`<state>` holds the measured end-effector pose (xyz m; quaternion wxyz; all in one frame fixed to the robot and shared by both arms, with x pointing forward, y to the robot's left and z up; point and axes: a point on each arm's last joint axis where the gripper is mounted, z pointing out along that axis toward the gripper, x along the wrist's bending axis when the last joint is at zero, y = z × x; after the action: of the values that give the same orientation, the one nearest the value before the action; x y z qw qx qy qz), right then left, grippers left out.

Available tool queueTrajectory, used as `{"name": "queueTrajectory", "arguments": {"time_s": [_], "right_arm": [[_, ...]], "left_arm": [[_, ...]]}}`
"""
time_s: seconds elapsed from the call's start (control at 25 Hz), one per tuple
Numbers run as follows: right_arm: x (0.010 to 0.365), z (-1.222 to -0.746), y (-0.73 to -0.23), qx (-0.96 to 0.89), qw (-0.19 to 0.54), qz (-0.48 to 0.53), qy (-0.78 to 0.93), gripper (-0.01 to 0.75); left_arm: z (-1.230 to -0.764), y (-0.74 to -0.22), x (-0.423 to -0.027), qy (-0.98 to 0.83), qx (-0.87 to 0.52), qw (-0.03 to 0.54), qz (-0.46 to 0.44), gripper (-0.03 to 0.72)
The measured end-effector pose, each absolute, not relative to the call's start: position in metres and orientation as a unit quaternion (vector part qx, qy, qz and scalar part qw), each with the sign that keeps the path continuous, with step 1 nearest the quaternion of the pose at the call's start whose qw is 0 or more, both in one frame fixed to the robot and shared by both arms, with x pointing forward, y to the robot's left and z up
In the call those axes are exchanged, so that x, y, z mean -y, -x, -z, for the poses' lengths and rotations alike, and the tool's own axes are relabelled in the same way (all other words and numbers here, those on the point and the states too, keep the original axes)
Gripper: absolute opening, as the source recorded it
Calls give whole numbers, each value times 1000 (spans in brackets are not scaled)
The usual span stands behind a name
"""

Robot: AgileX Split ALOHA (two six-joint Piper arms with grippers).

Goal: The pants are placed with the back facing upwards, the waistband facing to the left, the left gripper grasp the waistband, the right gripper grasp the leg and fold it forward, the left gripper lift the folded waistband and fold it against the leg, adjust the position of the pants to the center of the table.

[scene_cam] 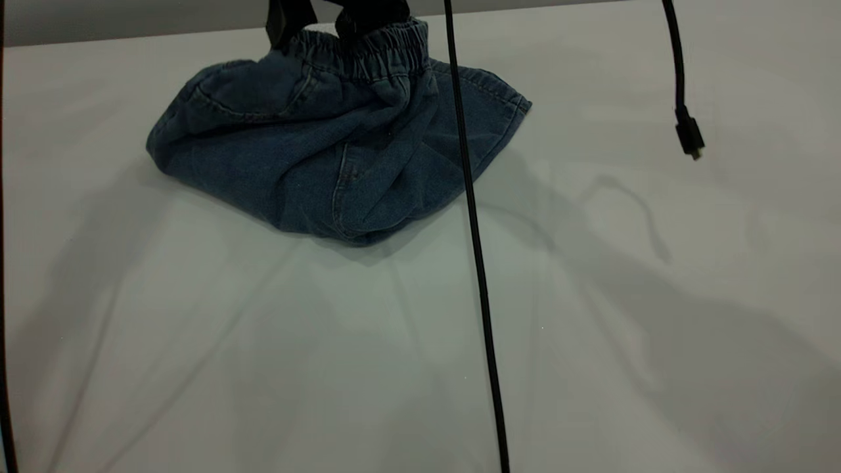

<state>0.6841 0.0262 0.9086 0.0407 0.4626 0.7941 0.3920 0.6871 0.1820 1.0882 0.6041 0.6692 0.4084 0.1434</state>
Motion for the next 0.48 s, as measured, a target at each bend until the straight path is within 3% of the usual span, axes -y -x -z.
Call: {"name": "queueTrajectory", "arguments": {"time_s": [0.16,0.28,0.48], "right_arm": [[-22,-903,-692,-791,70,-400,-457,515],[-19,-922,-698,-800,98,-408,-428,515],[-17,-959,-696,-829,83,-392,-390,515]], "left_arm": [[-1088,-685,-180,-672,-403,607,-133,540],[-1088,-686,-180,-672,-404,606,-133,540],[-1088,-686,-181,-672,-404,606,-133,540]]}}
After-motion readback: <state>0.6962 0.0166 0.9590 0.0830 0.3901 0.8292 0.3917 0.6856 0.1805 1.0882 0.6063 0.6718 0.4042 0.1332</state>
